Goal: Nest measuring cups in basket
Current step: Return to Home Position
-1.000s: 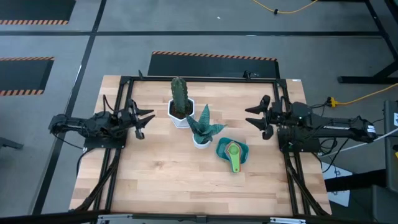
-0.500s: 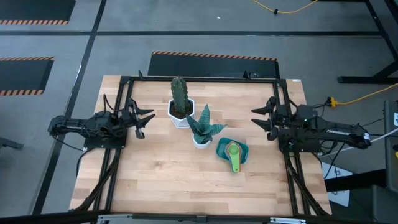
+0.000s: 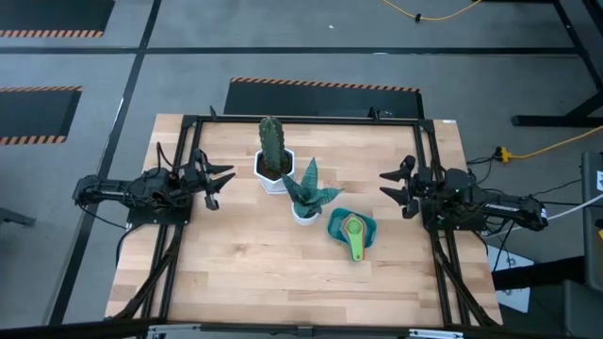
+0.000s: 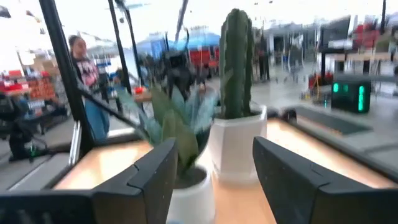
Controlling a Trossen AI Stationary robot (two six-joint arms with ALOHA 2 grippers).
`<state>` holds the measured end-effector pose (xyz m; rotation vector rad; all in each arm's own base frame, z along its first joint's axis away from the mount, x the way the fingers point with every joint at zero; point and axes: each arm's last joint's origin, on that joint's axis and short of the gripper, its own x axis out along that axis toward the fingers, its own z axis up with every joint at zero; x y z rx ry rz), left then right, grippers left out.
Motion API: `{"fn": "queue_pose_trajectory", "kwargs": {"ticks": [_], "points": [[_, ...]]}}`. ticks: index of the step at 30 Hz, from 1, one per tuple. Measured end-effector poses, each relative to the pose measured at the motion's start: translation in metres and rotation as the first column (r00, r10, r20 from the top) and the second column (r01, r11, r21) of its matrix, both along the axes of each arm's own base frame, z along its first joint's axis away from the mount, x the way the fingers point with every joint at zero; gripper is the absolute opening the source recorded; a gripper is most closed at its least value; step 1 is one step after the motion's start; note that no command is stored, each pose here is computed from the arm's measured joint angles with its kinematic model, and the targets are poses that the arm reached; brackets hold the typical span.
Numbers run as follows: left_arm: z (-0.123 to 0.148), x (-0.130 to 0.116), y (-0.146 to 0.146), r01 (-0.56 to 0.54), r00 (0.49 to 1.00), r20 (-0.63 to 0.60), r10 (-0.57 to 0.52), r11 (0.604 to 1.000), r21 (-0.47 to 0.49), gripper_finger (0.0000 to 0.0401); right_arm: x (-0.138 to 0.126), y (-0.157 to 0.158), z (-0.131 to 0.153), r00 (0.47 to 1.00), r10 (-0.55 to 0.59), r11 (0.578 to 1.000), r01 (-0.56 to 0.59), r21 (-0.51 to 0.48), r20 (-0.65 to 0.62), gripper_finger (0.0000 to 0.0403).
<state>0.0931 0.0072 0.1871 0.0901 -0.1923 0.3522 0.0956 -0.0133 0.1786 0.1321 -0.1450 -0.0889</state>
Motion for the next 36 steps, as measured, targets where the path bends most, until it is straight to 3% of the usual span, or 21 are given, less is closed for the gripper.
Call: {"fn": "queue_pose_trajectory", "kwargs": {"ticks": [8,13,23,36], "points": [[0.0,0.0,0.0,-0.001,1.0,0.0,0.001,1.0,-0.002,0.0096,0.0009,-0.0003,-0.0109,0.993,-0.013,0.999,0.008,-0.045,-0.118,0.0214],[0.0,-0.0001,0.0002,-0.008,1.0,-0.001,0.008,1.0,0.001,0.0096,0.001,-0.0007,-0.0108,0.992,-0.036,0.994,0.023,-0.108,-0.122,0.0214],[-0.0001,-0.0008,0.002,-0.074,0.997,-0.002,0.074,0.997,-0.013,0.0096,0.001,-0.0007,-0.0108,0.992,-0.036,0.994,0.023,-0.109,-0.123,0.0214],[-0.0001,-0.0008,0.0021,-0.076,0.997,-0.002,0.076,0.997,-0.012,0.0096,0.001,-0.0007,-0.0107,0.992,-0.036,0.994,0.022,-0.11,-0.122,0.0214]]}}
